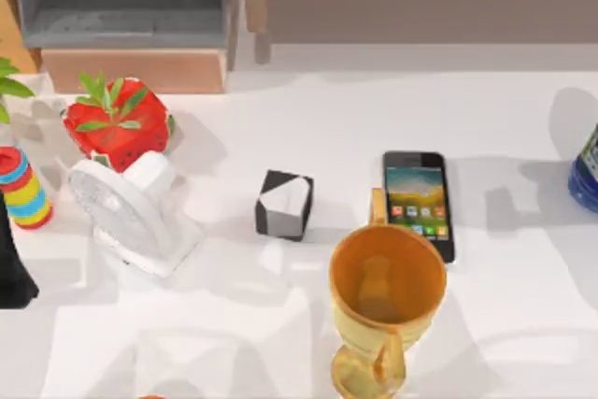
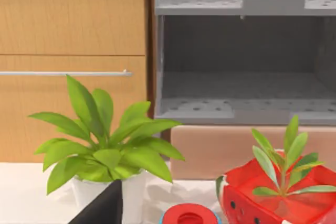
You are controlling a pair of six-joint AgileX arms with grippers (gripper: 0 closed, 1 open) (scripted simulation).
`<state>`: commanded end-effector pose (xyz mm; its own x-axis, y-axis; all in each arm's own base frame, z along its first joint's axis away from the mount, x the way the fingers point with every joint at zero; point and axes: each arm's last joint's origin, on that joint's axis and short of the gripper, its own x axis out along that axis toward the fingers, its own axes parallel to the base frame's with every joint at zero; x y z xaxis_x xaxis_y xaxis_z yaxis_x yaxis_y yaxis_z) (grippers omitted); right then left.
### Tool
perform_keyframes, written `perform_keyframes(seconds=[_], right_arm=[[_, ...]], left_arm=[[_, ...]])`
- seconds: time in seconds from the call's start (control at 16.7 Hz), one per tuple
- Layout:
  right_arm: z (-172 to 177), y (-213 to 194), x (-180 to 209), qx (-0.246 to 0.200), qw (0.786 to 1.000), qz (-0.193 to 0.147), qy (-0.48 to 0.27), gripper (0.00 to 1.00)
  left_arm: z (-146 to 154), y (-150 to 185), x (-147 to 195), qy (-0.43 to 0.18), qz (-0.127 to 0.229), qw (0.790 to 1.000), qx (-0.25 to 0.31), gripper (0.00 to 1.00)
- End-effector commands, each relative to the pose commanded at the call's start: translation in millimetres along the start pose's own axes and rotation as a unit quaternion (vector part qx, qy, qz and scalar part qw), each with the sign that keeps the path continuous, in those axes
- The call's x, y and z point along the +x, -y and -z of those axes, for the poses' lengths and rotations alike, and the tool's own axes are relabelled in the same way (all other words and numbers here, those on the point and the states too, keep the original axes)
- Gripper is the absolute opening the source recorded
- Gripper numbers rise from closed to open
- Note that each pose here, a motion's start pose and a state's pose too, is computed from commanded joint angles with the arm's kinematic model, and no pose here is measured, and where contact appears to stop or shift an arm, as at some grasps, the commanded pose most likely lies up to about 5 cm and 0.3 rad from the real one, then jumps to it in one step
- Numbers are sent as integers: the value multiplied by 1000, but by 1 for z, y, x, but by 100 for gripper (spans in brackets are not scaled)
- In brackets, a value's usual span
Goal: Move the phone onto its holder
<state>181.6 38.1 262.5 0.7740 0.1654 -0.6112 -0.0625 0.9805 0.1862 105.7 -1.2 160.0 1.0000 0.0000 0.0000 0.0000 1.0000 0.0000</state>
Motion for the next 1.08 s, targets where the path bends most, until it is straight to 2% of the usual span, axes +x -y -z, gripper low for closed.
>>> perform_keyframes(seconds=[0.12, 0.3, 0.6, 0.84, 1.08], right_arm=[[-27, -18, 25, 13, 997, 2, -82, 100], [-54, -49, 76, 25, 980, 20, -196, 100], [-58, -99, 170, 24, 937, 67, -343, 100], [-42, -127, 218, 13, 910, 95, -404, 100], [-37, -135, 231, 8, 902, 102, -419, 100]], left_arm=[[0, 0, 0, 0, 0, 1000, 0, 100], [0, 0, 0, 0, 0, 1000, 0, 100], [0, 0, 0, 0, 0, 1000, 0, 100], [0, 0, 0, 0, 0, 1000, 0, 100], [0, 0, 0, 0, 0, 1000, 0, 100]])
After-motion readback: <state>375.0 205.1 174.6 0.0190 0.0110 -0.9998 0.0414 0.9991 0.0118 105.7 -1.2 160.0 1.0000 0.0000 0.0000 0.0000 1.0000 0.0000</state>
